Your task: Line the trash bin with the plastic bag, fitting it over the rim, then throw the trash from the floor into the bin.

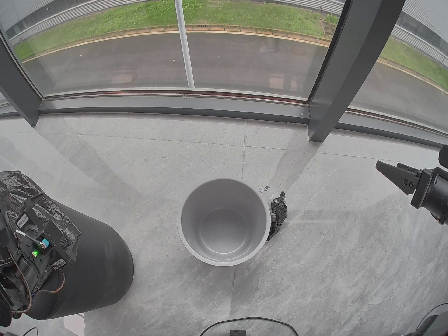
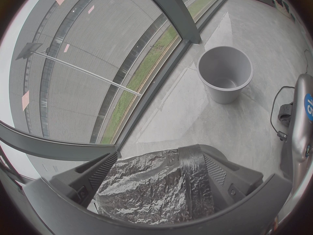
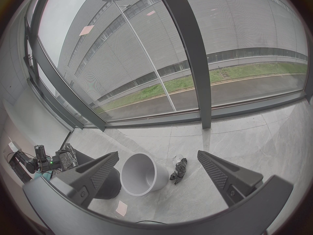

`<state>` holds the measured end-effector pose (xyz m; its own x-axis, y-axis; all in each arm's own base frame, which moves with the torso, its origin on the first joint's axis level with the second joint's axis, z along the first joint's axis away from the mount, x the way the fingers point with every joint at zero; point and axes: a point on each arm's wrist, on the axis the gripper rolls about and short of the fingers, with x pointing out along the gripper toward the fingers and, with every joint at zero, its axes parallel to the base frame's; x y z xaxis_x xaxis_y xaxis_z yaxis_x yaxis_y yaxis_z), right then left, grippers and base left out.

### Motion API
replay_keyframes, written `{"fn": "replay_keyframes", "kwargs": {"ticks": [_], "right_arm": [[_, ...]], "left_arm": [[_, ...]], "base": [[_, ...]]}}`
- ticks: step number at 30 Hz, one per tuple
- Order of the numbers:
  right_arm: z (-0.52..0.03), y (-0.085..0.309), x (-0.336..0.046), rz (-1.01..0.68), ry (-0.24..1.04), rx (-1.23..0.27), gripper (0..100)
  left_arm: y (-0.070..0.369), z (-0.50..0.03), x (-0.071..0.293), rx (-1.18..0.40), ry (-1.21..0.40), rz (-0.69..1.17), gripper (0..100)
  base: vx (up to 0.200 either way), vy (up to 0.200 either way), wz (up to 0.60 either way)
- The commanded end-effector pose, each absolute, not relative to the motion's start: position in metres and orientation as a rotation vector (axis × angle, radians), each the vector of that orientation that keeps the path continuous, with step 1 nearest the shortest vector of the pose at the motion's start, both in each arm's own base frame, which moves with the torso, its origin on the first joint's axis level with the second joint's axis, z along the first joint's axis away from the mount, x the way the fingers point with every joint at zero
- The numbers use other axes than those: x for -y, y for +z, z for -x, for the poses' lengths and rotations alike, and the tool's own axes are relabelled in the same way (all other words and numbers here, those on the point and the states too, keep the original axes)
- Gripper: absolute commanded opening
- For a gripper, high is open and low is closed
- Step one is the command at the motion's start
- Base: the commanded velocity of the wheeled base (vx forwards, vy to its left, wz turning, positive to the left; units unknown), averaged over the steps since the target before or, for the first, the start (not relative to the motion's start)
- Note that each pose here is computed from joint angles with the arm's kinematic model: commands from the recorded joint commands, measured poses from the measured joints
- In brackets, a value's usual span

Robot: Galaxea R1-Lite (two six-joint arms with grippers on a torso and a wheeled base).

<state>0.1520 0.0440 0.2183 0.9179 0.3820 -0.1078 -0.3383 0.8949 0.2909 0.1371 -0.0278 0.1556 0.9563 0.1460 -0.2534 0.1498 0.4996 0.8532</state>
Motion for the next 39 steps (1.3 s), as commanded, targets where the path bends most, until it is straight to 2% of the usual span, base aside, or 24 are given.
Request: {"fn": "replay_keyframes", "kwargs": {"ticks": [1, 33, 34, 39], "right_arm": [[-0.152, 0.2185, -0.0433, -0.271, 0.371, -0.162, 100], [-0.1519, 0.218, -0.0433, -0.271, 0.371, -0.164, 100], [-0.1522, 0.2178, -0.0434, -0.271, 0.372, -0.165, 100], [-0.1525, 0.2175, -0.0435, -0.273, 0.372, -0.167, 100]], "left_arm": [[0.1486, -0.1452, 0.0297, -0.351, -0.021, -1.069, 100], [0.1512, -0.1465, 0.0209, -0.369, 0.039, -1.054, 100], [0.151, -0.1461, 0.0208, -0.369, 0.039, -1.054, 0], [0.1506, -0.1459, 0.0205, -0.371, 0.04, -1.053, 0]], "base": [[0.0, 0.0, 0.0], [0.0, 0.0, 0.0], [0.0, 0.0, 0.0], [0.0, 0.0, 0.0]]}}
